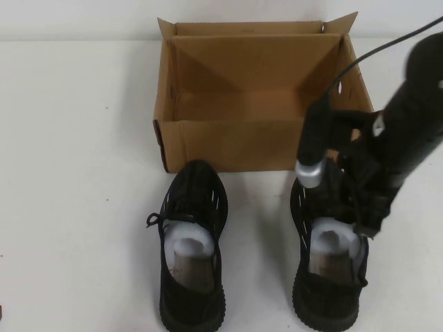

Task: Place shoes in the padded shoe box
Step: Pick up the shoe from the table

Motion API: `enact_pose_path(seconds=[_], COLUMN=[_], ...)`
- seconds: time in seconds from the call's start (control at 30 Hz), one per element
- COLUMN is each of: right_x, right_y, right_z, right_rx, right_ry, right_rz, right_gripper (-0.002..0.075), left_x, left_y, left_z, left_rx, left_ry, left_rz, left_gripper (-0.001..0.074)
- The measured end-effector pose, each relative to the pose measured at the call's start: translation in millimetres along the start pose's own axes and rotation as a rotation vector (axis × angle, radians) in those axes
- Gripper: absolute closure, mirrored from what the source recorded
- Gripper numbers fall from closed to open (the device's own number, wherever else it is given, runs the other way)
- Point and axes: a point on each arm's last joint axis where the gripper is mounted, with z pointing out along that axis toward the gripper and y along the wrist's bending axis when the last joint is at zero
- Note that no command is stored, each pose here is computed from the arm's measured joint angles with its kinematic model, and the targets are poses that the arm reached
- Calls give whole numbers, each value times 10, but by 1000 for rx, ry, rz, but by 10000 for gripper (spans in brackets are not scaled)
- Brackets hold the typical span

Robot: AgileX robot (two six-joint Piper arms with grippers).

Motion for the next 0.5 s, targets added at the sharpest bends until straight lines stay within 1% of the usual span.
enact_pose_path(seconds=[0.2,0.4,0.43,0.5], right_x=[-64,-70,-71,-71], right_y=[-95,-119,-120,-121], right_z=[198,321,332,338], right_rx=[-15,-39,-41,-42], right_ry=[28,42,44,45], right_rz=[-16,-7,-6,-4], right_gripper=[404,410,418,460], left_x=[0,0,0,0], left_y=[0,0,0,0], left_z=[0,0,0,0], left_rx=[0,0,0,0], left_ry=[0,0,0,0], left_rz=[0,0,0,0], left_gripper=[740,740,740,740])
